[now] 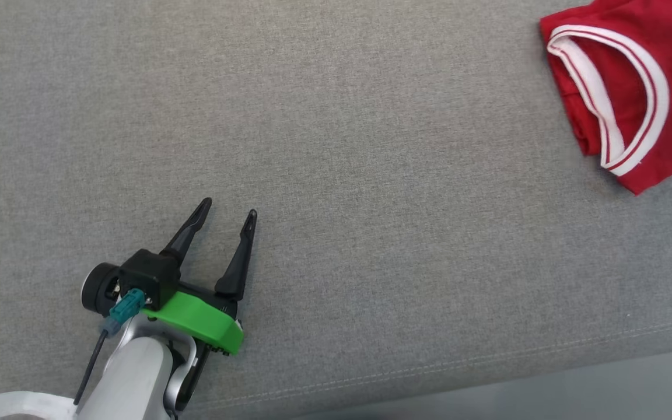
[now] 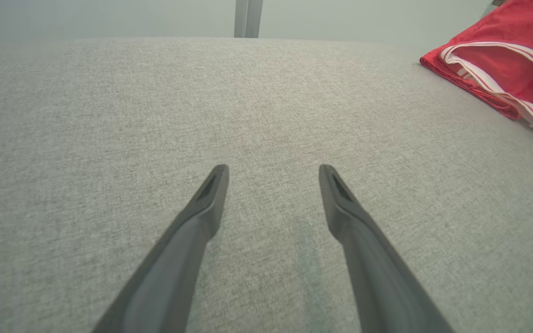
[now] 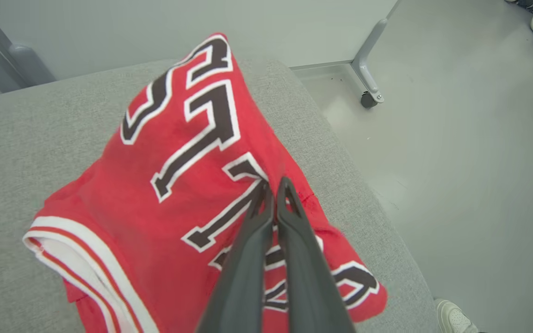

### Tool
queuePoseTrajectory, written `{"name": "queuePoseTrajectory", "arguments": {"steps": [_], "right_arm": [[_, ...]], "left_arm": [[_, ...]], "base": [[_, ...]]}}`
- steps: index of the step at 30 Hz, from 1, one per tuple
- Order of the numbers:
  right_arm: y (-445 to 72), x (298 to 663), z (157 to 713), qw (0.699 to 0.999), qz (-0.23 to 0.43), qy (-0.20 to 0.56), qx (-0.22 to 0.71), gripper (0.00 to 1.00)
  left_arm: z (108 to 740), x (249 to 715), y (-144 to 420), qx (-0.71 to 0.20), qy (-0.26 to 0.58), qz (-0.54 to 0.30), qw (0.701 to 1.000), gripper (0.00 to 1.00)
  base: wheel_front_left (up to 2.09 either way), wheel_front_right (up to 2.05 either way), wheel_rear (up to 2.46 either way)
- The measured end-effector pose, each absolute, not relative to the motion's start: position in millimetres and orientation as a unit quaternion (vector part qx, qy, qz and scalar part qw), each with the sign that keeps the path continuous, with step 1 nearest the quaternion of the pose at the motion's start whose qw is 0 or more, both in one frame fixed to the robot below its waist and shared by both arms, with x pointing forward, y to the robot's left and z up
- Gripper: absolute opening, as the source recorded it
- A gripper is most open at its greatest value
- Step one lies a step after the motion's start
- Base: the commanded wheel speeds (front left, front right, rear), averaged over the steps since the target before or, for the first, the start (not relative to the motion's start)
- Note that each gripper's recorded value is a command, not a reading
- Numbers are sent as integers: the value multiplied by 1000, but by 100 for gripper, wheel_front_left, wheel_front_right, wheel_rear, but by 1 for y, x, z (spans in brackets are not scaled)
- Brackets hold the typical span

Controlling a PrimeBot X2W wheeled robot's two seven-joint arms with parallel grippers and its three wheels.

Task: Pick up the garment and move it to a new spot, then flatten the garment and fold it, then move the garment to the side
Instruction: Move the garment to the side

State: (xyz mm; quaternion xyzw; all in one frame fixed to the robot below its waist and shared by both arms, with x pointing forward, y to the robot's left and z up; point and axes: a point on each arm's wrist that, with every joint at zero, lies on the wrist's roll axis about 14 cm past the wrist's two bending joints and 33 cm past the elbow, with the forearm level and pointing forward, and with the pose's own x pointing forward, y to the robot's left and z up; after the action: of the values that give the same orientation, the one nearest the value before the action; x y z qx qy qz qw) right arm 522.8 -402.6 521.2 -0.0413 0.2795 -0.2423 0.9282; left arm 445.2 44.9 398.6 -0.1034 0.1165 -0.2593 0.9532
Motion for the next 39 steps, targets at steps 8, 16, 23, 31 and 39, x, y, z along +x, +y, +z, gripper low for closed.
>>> {"name": "queuePoseTrajectory", "arguments": {"steps": [8, 16, 23, 31, 39], "right_arm": [[-436, 516, 509, 914, -289, 274, -76, 0], [-462, 504, 476, 884, -333, 304, -120, 51], [-451, 511, 451, 885, -324, 309, -127, 100], [-422, 533, 468, 920, -286, 245, -103, 100], [-389, 535, 492, 953, -225, 173, -107, 100]], "left_arm": [[402, 447, 49, -93, 111, -262, 954, 100], [395, 447, 58, -81, 121, -260, 955, 100], [390, 447, 67, -67, 125, -257, 956, 100], [412, 457, 75, -66, 88, -229, 967, 100], [436, 458, 98, -101, 67, -153, 981, 100]], "base": [[0, 0, 0], [0, 0, 0], [0, 0, 0], [0, 0, 0], [0, 0, 0]]}}
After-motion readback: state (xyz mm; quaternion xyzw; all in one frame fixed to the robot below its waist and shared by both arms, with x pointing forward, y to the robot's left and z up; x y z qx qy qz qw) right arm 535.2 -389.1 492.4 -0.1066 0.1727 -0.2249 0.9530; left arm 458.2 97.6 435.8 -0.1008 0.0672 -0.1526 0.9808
